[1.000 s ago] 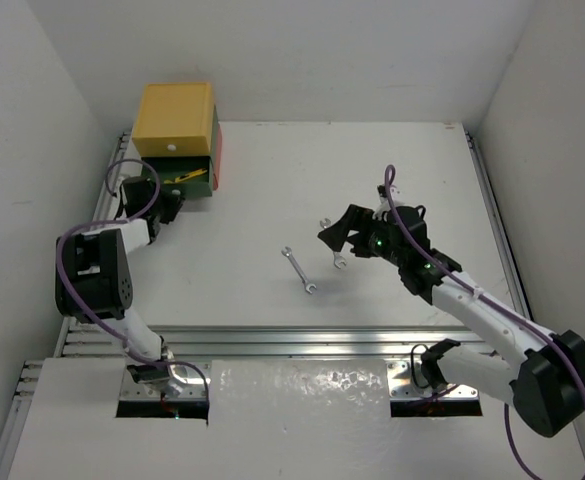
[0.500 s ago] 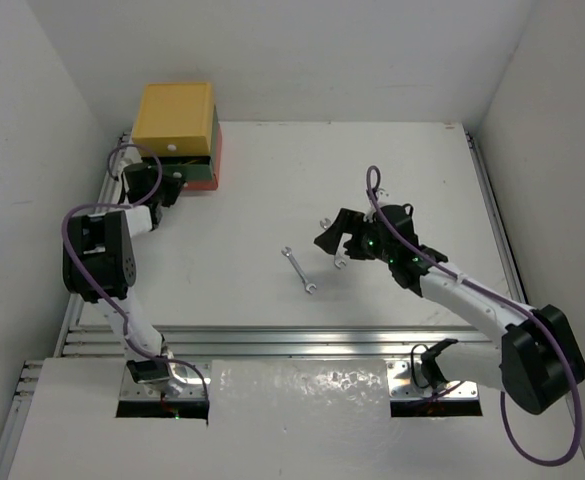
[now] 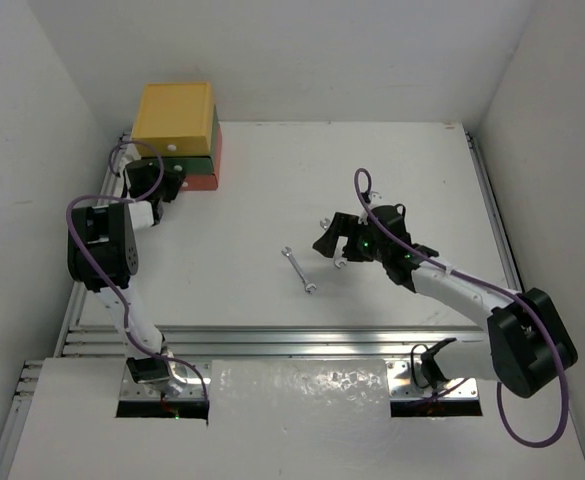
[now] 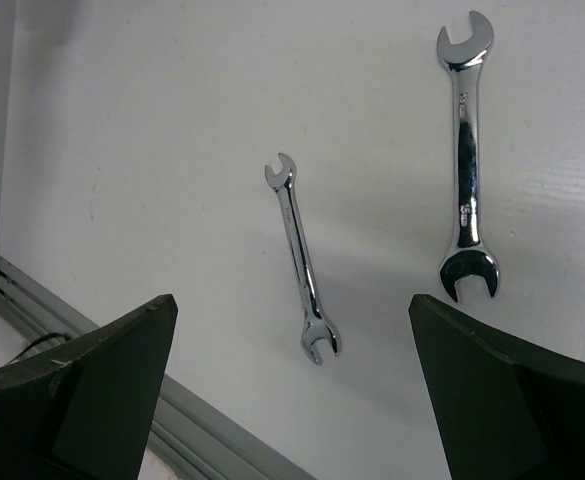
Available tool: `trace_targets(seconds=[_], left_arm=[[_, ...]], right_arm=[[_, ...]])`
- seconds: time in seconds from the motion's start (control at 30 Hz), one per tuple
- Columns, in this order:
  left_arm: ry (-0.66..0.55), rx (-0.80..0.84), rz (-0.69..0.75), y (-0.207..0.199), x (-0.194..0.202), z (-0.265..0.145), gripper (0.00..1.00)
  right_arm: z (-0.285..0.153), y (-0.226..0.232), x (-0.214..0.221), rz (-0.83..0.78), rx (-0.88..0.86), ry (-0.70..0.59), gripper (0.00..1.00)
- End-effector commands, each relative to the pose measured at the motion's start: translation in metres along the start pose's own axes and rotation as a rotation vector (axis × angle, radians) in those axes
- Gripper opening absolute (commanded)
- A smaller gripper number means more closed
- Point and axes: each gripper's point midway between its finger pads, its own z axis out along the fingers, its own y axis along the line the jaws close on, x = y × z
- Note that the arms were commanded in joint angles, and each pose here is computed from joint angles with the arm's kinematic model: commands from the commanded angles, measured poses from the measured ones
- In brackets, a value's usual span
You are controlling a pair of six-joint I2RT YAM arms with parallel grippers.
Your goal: Sort the tools into containers
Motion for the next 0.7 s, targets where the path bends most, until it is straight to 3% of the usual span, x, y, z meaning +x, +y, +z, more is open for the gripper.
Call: trace_targets(seconds=[0.0, 0.23, 0.4, 0.67], left_arm=[[-0.077, 0.093, 0.016, -0.030, -0.026, 0.001, 0.18], [-0.066, 0.108, 0.036, -0.032, -0.024, -0.003, 0.24], [-0.056, 0.113, 0.035, -0.005, -0.002, -0.025, 0.46], [-0.067, 0.161, 0.038, 0.011, 0.013, -0.032, 0.44]], right_arm=[[0.002, 0.013, -0.022, -0.029, -0.048, -0.063, 0.99], [0.001, 0.010, -0.020, -0.031, -0.044, -0.065, 0.99], [0.001, 0.011, -0.019, -0.029, -0.055, -0.064, 0.99], [0.003, 0.013, -0.015, -0.019, -0.076, -0.051, 0.99]])
